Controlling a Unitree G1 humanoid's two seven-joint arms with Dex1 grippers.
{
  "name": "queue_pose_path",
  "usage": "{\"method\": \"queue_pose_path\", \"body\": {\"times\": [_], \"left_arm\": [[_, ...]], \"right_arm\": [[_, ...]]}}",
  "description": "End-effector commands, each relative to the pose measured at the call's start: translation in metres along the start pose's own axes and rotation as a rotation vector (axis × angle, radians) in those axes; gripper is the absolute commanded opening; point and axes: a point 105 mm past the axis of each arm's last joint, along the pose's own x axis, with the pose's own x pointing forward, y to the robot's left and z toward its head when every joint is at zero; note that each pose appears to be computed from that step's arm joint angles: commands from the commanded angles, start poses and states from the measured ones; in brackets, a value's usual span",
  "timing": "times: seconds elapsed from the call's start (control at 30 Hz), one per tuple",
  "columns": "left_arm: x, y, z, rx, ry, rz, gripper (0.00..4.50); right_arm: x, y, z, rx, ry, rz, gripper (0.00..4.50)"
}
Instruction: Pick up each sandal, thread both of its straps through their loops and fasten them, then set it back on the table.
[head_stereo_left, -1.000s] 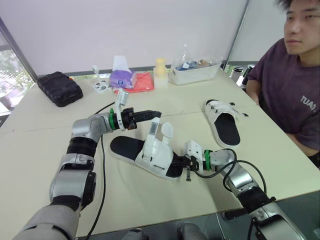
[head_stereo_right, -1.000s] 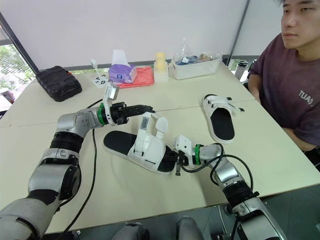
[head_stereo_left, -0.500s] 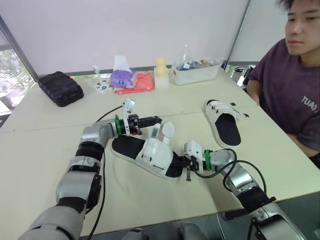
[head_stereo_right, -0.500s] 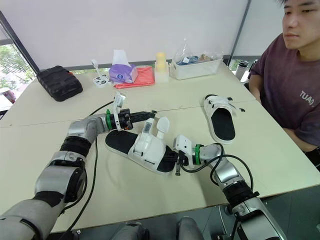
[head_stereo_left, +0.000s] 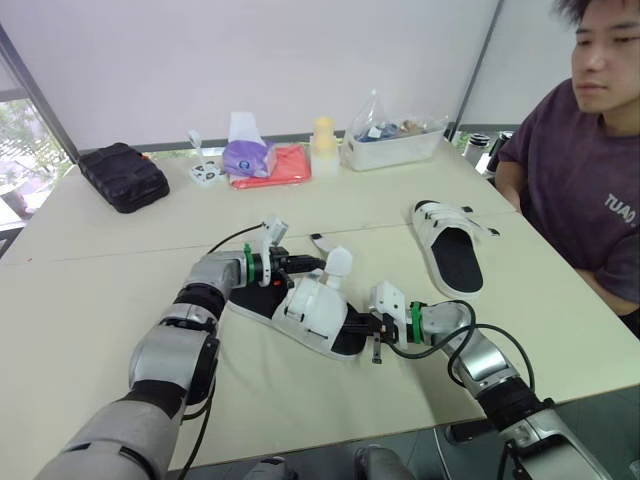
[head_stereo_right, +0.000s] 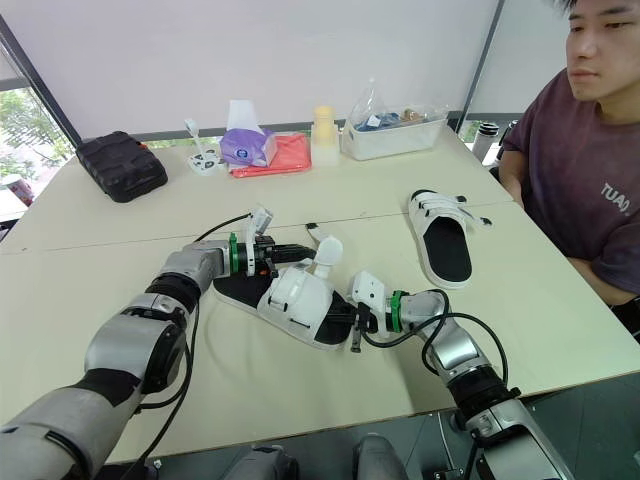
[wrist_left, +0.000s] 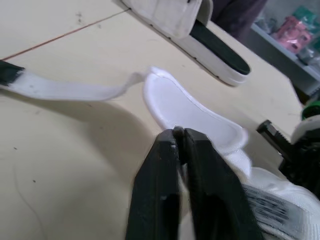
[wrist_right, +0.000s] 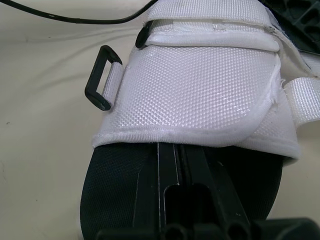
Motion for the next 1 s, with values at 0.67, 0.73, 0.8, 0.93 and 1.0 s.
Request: {"method": "queue_pose_path", "body": {"times": [0.67,0.73,0.8,0.93,1.0], "left_arm": [[-0.088,-0.049,-0.007,-0.116,-0.022,-0.177,2.83],[-0.086,-0.07,-0.024,-0.106,0.04,-0.22,2.83],[-0.084,-0.079,-0.032,-0.097,0.063,-0.231,2.83],[-0.079,-0.091,-0.036,-0.103,0.069,-0.269,2.83],[-0.077,-0.094,-0.036,-0.083,0.085,-0.281,2.83]], "right_arm": [[-0.042,0.007,0.024,-0.074,0.09,-0.293,0.0],[-0.041,0.019,0.03,-0.044,0.081,-0.271,0.0],[-0.04,0.027,0.033,-0.022,0.083,-0.248,0.0],[-0.037,0.035,0.037,0.021,0.082,-0.216,0.0],[-0.039,0.036,0.036,0.024,0.094,-0.212,0.0]]}}
